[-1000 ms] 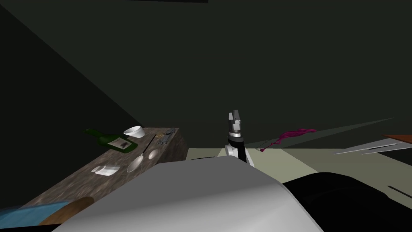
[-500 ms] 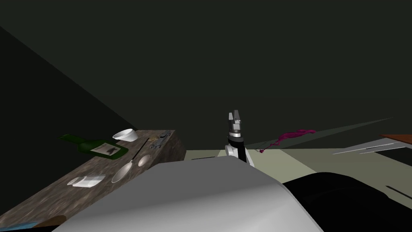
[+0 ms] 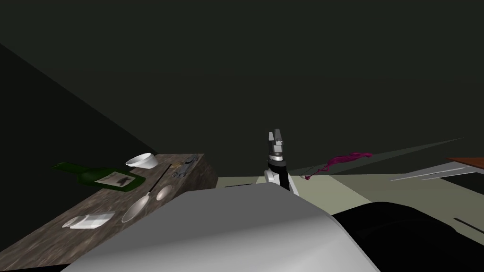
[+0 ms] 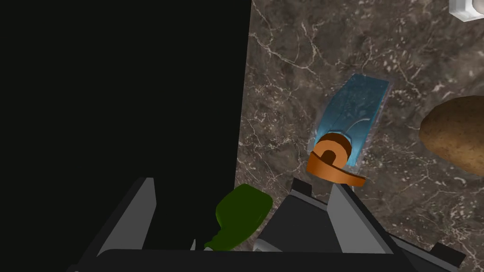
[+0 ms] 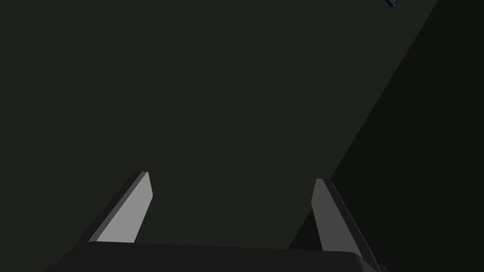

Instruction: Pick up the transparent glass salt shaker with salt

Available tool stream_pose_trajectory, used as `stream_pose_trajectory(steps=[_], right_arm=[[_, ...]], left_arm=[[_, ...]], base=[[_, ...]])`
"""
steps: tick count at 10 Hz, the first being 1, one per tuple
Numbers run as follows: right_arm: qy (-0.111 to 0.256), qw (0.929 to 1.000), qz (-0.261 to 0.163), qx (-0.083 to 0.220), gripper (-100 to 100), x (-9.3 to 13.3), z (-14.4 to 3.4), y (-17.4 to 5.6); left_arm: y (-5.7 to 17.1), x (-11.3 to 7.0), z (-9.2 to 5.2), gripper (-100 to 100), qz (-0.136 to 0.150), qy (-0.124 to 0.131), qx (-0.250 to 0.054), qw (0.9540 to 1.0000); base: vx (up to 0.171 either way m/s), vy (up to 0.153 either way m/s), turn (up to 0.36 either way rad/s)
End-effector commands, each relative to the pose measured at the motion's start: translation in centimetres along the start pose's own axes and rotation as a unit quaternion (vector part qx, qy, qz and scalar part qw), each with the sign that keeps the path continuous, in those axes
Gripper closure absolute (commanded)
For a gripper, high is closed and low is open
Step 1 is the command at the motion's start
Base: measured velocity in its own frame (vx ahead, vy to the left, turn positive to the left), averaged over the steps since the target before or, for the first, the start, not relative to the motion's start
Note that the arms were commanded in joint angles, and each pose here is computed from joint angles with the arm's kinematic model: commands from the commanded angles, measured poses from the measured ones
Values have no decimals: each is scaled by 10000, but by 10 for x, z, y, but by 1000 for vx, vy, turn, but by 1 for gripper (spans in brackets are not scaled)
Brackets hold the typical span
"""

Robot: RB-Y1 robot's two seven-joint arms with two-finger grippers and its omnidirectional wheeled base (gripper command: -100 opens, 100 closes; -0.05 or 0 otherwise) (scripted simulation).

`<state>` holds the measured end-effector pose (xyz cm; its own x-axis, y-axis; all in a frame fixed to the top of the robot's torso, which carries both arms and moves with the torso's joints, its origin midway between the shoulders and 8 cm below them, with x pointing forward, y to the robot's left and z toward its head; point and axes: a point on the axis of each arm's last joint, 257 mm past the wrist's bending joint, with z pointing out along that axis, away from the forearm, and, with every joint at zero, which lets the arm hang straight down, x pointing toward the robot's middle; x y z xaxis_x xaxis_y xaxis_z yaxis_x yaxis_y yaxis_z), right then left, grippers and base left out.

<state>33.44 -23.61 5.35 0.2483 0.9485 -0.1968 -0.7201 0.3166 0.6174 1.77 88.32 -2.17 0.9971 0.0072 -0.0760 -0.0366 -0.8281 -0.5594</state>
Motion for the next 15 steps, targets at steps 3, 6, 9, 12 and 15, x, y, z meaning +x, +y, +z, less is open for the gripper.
stream_pose_trajectory(steps=[3,6,9,12,15], right_arm=[[0,10000,0,0,0,0,0,0],[0,10000,0,0,0,0,0,0],[0,10000,0,0,0,0,0,0],[0,10000,0,0,0,0,0,0],[0,10000,0,0,0,0,0,0]], left_arm=[[25,-3,24,-100,-133,54,-285,9995],[38,-7,36,-100,-233,59,-454,9987],[51,-9,46,-100,-300,77,-597,9977],[102,-13,82,-100,-536,147,-1165,9916],[118,-10,93,-100,-502,176,-1307,9900]], base=[[51,-13,-14],[28,-10,-7],[19,-7,-7],[62,-17,-23],[45,-11,-10]])
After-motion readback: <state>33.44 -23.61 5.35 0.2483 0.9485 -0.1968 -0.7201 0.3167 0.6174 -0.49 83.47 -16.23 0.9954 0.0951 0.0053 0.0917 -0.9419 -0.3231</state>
